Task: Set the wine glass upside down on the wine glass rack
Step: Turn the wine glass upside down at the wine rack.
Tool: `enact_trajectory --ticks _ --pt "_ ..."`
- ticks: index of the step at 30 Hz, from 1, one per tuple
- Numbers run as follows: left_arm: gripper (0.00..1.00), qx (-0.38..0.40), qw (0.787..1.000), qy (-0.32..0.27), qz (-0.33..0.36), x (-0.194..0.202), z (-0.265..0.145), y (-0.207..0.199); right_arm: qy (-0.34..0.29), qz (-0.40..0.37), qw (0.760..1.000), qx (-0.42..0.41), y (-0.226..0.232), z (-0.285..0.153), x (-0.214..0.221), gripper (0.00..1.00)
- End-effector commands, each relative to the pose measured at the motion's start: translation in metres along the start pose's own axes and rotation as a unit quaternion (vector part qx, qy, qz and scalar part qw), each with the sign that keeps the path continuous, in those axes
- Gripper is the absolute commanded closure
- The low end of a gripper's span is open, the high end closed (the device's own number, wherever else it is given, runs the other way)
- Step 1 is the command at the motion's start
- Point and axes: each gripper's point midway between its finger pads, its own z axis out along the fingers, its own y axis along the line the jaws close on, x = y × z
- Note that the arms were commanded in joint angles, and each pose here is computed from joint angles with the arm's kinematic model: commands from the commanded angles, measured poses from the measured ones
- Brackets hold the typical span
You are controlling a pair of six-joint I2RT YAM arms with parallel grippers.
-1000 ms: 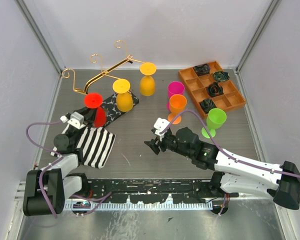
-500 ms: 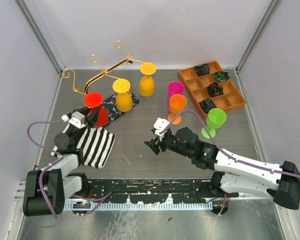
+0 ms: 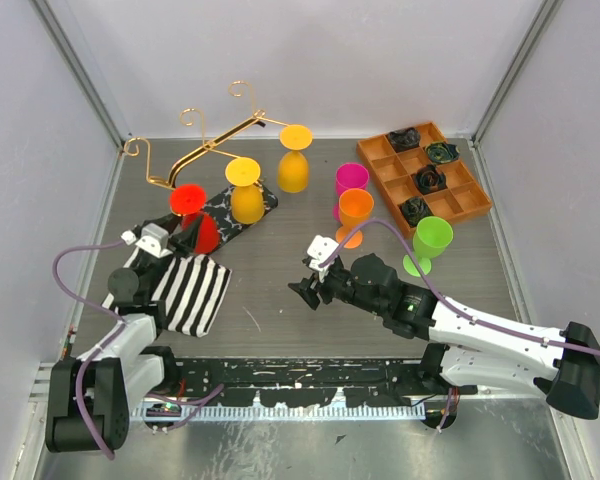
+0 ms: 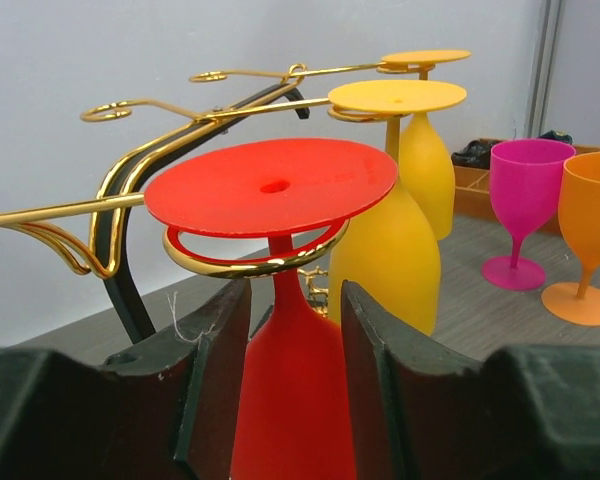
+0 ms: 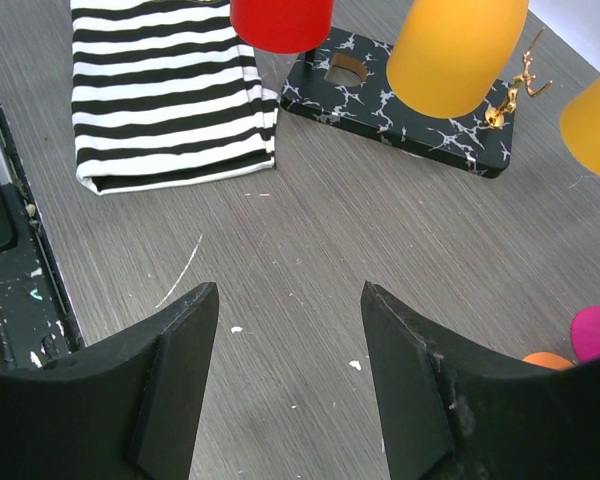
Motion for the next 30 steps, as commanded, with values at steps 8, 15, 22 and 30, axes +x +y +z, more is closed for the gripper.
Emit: enact_trajectory --ticks 8,15,22,30 --pt "0.52 0.005 1.000 -0.016 0.010 -0.007 0.016 0.007 -0.049 0.009 0.999 0.006 -0.003 -0.008 -0.034 0.35" --pt "0.55 0.007 1.000 -0.024 0.015 -0.010 0.025 0.011 -0.046 0.009 0.999 0.007 -0.003 -0.009 -0.031 0.35" --pt "0.66 0.007 1.000 -0.024 0.015 -0.010 0.025 0.011 -0.046 0.008 0.999 0.009 -0.005 -0.009 -0.031 0.34" --pt "0.83 0.011 0.999 -0.027 0.017 -0.013 0.019 0.006 -0.044 0.009 0.999 0.009 -0.004 -0.009 -0.029 0.34"
